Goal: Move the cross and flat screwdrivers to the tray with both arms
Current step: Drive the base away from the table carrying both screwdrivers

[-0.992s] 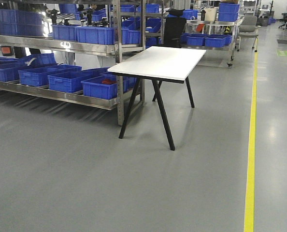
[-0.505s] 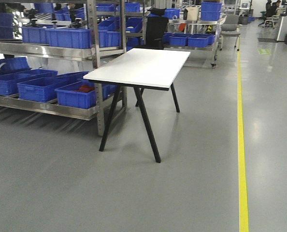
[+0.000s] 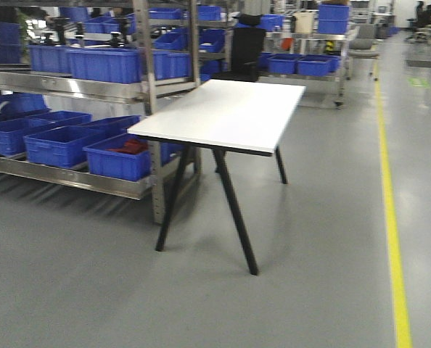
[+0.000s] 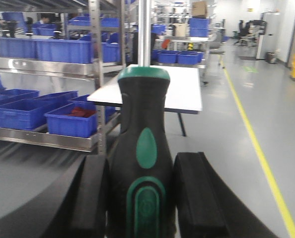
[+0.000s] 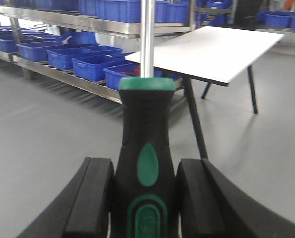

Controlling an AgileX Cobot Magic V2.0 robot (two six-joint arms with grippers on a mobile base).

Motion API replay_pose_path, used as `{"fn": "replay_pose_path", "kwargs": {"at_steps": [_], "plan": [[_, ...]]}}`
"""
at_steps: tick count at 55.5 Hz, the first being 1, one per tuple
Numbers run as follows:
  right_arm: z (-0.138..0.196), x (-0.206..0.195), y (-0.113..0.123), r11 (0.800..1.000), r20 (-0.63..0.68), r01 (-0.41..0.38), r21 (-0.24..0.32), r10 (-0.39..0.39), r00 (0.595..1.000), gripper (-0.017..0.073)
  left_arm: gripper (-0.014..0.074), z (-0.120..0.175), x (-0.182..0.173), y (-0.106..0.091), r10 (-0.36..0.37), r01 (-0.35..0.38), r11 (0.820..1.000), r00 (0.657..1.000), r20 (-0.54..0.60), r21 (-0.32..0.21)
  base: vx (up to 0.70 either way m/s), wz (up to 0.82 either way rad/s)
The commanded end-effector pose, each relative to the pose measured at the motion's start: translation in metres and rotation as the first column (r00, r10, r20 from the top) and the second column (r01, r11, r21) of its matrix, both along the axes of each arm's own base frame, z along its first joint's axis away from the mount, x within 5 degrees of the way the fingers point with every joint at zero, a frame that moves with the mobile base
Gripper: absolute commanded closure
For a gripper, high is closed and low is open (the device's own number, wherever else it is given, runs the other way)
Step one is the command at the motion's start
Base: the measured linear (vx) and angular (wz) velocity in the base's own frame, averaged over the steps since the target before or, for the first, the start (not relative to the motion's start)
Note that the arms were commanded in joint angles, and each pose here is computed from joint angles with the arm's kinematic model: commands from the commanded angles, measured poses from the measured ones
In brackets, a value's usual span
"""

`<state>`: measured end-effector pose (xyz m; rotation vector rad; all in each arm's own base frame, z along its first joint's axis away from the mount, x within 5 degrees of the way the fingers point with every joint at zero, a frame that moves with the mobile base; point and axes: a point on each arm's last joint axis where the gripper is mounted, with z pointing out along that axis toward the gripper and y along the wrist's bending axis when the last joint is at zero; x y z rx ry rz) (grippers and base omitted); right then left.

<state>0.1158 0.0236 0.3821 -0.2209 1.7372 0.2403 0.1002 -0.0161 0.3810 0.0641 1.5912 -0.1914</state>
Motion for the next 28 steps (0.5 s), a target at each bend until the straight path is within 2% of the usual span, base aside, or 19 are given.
{"fn": "replay_pose_path", "kwargs": {"at_steps": [1, 11, 28], "plan": [[0.0159, -0.0004, -0.0028, 0.999, 0.088, 0.038, 0.039, -0.041, 0.995, 0.0567, 0.0594, 0.017, -0.0017, 0.0008, 0.007, -0.004, 1.0, 0.993, 0.116, -0.029, 0.52, 0.39], [0.0158, -0.0005, -0.0028, 0.999, 0.087, 0.037, 0.039, -0.04, 0.995, 0.0567, 0.0594, 0.017, -0.0017, 0.0008, 0.007, -0.004, 1.0, 0.993, 0.116, -0.029, 0.53, 0.54], [0.0159, -0.0004, -0.0028, 0.999, 0.088, 0.038, 0.039, -0.041, 0.995, 0.0567, 0.0594, 0.017, -0.0017, 0.0008, 0.007, -0.004, 1.0, 0.993, 0.116, -0.029, 0.54, 0.73]]}}
